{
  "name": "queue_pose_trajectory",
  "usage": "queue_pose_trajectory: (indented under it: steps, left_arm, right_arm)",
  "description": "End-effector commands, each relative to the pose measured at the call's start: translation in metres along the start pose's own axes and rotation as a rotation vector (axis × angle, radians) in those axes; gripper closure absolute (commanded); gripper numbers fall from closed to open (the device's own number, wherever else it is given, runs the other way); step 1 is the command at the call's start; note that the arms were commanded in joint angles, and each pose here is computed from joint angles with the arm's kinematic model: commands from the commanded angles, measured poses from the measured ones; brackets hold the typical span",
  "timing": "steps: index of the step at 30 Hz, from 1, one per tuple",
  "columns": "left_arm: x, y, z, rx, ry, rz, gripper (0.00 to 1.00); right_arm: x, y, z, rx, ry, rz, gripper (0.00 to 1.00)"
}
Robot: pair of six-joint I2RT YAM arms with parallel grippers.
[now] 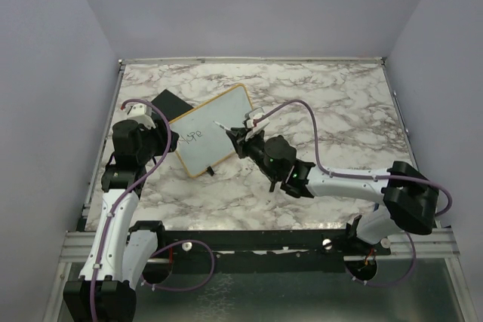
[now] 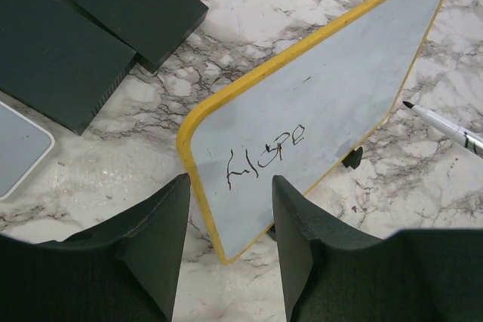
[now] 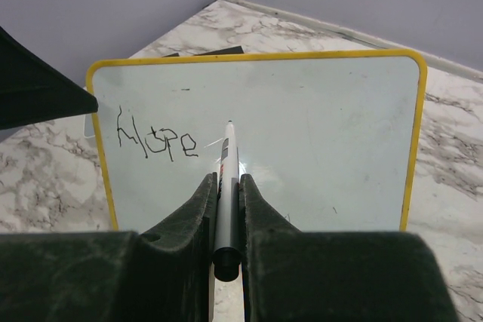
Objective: Write a sentence on the whiteboard
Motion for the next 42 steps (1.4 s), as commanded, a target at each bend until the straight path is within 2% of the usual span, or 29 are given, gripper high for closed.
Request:
queue_pose_trajectory:
  steps: [1,14,42]
  left_arm:
    - [0.0,-0.001,-0.001,-0.005,-0.022,0.007,0.5]
    - [-0.001,-0.001,0.0,-0.003,-0.012,0.012,0.5]
    - [-0.001,-0.002,0.0,-0.003,-0.012,0.019,0.51]
  right_arm:
    - [-0.014,0.007,-0.006,0.009,-0.031,-0.046,1.0]
    - [-0.031,0.011,0.018,0.009,0.034,-0.02,0.99]
    - [-0.044,0.001,0.027,0.019,0.062,0.046,1.0]
Point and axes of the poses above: each gripper's point midway between its finger pads, its own x axis back along the fingers, its own y axis along the line the jaws close on, z = x × y, the point moved 10 cm from there along x, back along the fingers, and after that the axes turned 4 degrees about -x, right-handed, at the moved point
